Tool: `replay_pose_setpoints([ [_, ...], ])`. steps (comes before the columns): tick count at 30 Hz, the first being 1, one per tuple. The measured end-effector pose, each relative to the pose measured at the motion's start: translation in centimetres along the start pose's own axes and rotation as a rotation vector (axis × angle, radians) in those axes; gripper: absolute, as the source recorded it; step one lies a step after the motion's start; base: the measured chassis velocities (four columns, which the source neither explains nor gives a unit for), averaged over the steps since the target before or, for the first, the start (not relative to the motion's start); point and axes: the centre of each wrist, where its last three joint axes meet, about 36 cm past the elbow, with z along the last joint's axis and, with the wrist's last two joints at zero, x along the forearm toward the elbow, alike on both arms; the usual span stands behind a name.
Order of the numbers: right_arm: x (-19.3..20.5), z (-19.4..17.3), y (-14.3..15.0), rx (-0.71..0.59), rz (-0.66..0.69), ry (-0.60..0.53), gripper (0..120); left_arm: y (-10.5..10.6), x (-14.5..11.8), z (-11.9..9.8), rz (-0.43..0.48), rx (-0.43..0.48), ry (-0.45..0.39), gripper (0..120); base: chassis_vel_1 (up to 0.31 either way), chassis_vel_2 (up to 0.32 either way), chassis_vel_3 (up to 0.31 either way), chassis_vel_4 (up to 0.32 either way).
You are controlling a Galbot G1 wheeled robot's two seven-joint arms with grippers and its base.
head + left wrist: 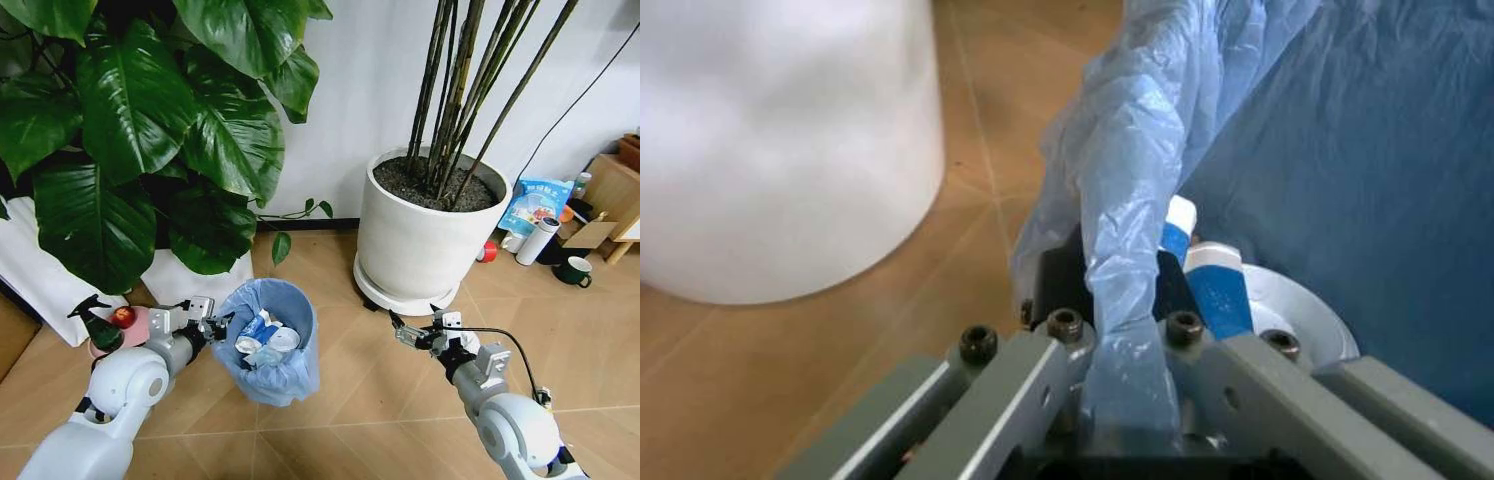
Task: Pick up the trash bin and place the garbage on the floor into it.
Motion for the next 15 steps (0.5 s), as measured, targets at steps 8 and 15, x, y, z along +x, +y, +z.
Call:
replay_pose_setpoints([
  [8, -0.04, 0.36, 0.48, -0.006, -0.005, 0.006, 100, -0.06, 0.03, 0.08, 0.003, 0.002, 0.001, 0, -0.091, -0.094, 0.081, 0.087],
  [15, -0.09, 0.54, 0.56, -0.005, -0.008, 0.013, 100, -0.18, 0.04, 0.23, 0.004, 0.003, 0.002, 0, -0.021, -0.022, 0.021, 0.021],
])
